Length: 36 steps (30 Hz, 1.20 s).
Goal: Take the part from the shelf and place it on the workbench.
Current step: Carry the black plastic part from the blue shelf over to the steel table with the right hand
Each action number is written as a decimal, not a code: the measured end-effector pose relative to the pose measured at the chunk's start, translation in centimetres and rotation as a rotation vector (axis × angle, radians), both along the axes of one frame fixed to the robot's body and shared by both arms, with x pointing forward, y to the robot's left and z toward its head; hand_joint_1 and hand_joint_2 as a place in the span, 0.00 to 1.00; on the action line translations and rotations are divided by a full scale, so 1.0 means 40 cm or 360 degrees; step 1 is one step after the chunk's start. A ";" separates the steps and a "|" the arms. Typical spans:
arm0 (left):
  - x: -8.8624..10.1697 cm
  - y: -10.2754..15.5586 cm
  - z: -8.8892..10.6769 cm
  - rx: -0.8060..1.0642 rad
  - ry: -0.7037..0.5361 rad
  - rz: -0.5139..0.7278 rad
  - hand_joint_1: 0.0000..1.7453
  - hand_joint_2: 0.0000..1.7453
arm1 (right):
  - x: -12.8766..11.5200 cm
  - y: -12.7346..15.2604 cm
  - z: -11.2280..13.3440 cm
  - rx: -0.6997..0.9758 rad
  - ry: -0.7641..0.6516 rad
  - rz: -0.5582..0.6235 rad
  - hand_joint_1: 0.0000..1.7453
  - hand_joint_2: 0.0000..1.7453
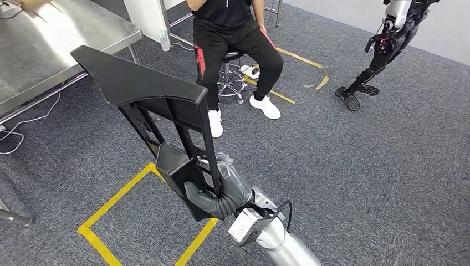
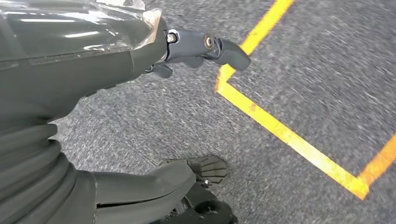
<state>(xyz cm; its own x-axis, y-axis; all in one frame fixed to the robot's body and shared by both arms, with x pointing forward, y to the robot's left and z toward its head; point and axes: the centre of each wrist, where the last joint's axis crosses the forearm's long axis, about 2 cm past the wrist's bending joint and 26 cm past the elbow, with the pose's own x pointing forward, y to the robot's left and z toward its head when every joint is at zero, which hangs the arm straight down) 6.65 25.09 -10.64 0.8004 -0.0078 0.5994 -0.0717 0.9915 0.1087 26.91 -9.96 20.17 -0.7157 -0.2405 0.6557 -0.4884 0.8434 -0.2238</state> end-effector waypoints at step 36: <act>-0.011 -0.018 0.000 0.0024 0.0014 0.0019 0.00 1.00 | 0.008 0.007 -0.007 -0.0012 0.0029 0.0037 1.00 1.00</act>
<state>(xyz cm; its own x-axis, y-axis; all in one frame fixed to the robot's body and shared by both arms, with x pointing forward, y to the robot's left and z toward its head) 6.21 24.38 -10.63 0.8056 -0.0072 0.5924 -0.0824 0.9888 0.1241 27.23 -9.68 19.91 -0.6978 -0.2520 0.6705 -0.5118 0.8303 -0.2206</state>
